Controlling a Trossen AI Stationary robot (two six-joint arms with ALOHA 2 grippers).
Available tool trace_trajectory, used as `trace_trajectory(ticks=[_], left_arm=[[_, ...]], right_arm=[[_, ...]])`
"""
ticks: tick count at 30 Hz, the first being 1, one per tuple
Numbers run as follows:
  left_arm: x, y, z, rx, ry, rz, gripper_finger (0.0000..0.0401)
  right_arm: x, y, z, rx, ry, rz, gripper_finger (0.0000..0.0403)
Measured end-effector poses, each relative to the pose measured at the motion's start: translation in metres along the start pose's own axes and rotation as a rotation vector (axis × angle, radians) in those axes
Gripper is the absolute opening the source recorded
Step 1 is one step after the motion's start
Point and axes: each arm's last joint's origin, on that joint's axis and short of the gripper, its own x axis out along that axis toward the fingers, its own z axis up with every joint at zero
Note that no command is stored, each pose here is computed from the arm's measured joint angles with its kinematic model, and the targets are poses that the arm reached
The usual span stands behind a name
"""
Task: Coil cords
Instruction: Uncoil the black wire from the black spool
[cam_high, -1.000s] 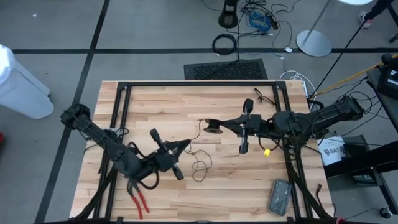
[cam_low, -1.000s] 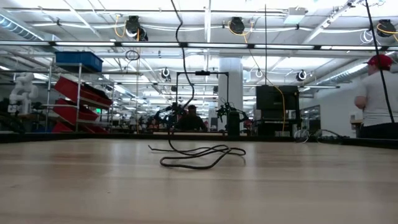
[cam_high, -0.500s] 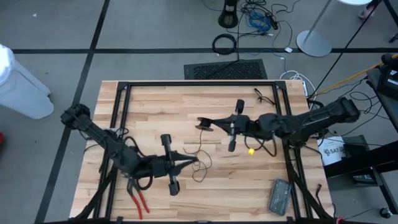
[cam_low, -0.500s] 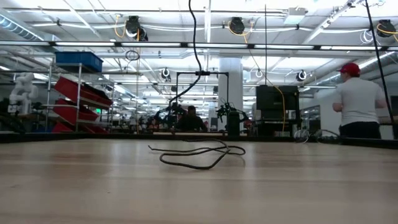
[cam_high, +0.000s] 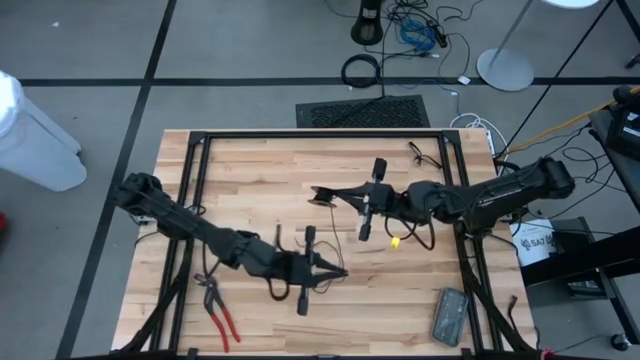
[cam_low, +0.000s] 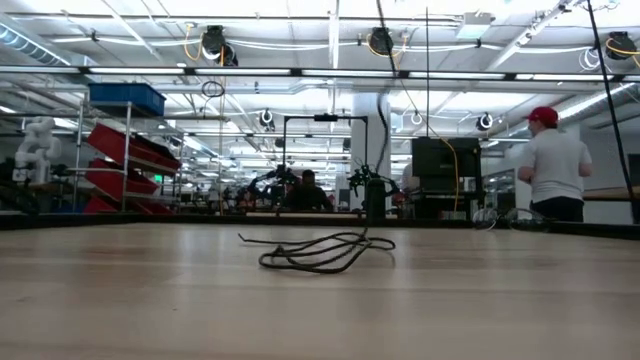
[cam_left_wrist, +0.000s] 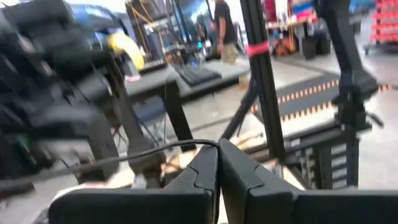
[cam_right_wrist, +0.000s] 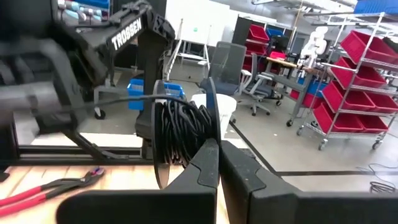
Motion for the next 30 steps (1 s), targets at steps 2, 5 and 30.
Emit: trace_trajectory(ticks=[2, 5, 30], left_arm=[[0.003, 0.002, -0.007, 0.003, 0.033, -0.005, 0.0015], [0.008, 0.006, -0.016, -0.021, 0.071, 0.001, 0.0015], [0.013, 0.013, -0.05, 0.058, 0.328, -0.013, 0.0015]], right_arm=[[-0.002, -0.001, 0.002, 0.005, -0.008, 0.0, 0.0], [-0.003, -0.001, 0.003, 0.004, -0.005, 0.003, 0.0], [-0.031, -0.001, 0.025, 0.042, -0.065, 0.058, 0.0]])
